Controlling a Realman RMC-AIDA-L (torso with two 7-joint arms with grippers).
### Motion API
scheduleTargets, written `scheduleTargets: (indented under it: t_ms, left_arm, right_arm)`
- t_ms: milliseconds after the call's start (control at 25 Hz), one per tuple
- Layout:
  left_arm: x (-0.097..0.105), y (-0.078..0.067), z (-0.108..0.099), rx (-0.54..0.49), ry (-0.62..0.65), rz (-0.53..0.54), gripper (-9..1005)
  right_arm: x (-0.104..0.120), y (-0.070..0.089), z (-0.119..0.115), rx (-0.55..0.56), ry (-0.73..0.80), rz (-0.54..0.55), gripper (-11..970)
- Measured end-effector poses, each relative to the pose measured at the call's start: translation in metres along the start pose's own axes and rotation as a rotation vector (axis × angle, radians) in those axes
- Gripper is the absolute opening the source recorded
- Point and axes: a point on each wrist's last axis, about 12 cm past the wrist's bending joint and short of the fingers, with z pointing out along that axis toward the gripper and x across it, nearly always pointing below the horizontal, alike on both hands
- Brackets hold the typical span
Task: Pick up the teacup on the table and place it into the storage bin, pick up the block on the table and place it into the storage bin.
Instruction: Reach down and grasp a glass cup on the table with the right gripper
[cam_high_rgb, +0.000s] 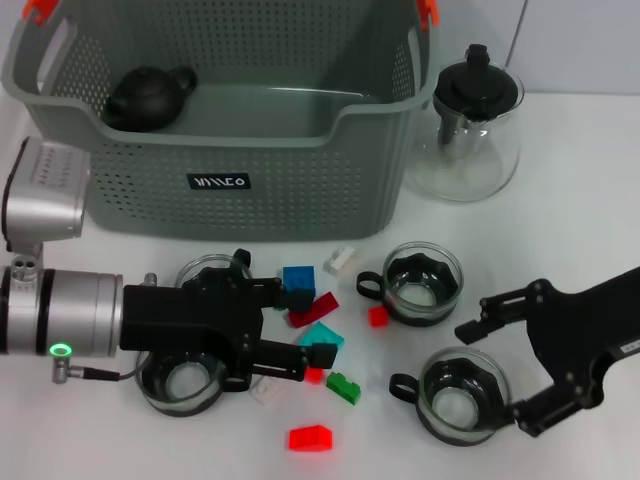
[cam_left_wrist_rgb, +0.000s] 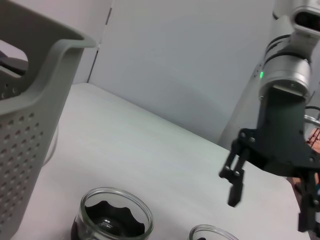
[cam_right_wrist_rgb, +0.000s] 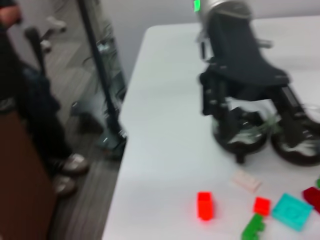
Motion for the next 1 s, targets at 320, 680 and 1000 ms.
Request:
scheduleTargets:
  t_ms: [320,680,1000]
  left_arm:
    - [0.001,-0.001,0.006,0.000,-0.008,-0.009,854]
    - [0.001,-0.001,0.006,-0.004,-0.013,-0.011,853]
    - [0.001,0.000,0.005,-0.015,-0.018,-0.012,852]
  right_arm:
    - [-0.019,0.002,0.010,-0.065,0.181,0.016,885]
    - [-0.030,0.000,0.036,-0.099,0.337,0.034,872]
    - [-0.032,-0.004,0.053,-0.075,0.403,0.025,860]
